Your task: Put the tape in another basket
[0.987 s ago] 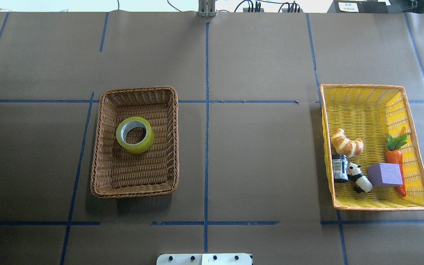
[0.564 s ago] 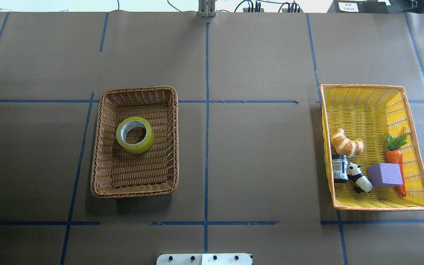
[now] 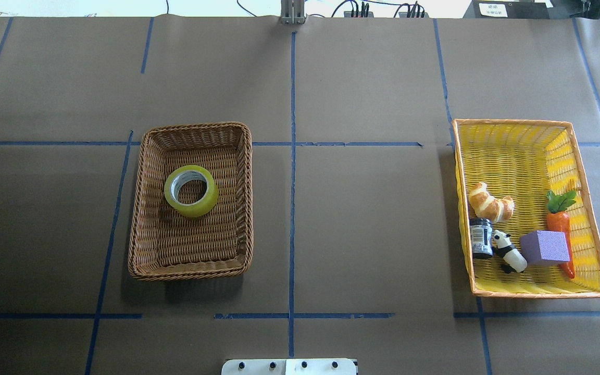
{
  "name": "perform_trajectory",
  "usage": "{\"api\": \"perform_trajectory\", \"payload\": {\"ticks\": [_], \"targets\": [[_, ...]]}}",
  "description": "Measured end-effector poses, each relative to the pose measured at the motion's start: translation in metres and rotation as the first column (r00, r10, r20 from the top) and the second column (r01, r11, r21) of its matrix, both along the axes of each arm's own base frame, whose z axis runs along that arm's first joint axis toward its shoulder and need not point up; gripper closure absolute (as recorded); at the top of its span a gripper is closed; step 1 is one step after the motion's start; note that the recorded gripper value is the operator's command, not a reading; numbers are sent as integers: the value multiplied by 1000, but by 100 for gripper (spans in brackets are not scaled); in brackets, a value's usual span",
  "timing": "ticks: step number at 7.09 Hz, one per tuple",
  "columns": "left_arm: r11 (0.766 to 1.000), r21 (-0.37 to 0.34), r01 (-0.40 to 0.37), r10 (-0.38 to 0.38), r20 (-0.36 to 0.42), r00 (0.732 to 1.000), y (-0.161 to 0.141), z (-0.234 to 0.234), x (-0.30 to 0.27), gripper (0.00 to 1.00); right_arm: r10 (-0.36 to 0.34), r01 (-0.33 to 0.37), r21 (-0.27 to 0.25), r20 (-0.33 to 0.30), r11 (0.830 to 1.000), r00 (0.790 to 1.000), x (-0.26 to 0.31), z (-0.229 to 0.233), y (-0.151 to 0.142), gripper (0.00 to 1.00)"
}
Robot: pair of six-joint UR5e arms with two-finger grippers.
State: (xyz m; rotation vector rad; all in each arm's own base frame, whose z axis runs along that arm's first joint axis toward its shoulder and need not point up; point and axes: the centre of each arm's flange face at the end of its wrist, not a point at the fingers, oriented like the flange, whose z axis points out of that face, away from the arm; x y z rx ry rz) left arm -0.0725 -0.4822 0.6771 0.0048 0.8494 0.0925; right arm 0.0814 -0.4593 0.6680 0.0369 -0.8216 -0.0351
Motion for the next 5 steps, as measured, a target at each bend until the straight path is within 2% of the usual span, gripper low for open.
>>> {"api": "perform_trajectory", "payload": {"ticks": [5], "targets": [[1000, -2, 1, -1, 0, 1000, 0, 0, 0, 0, 5, -5, 7, 0, 1000, 1000, 0, -6, -2, 0]]}}
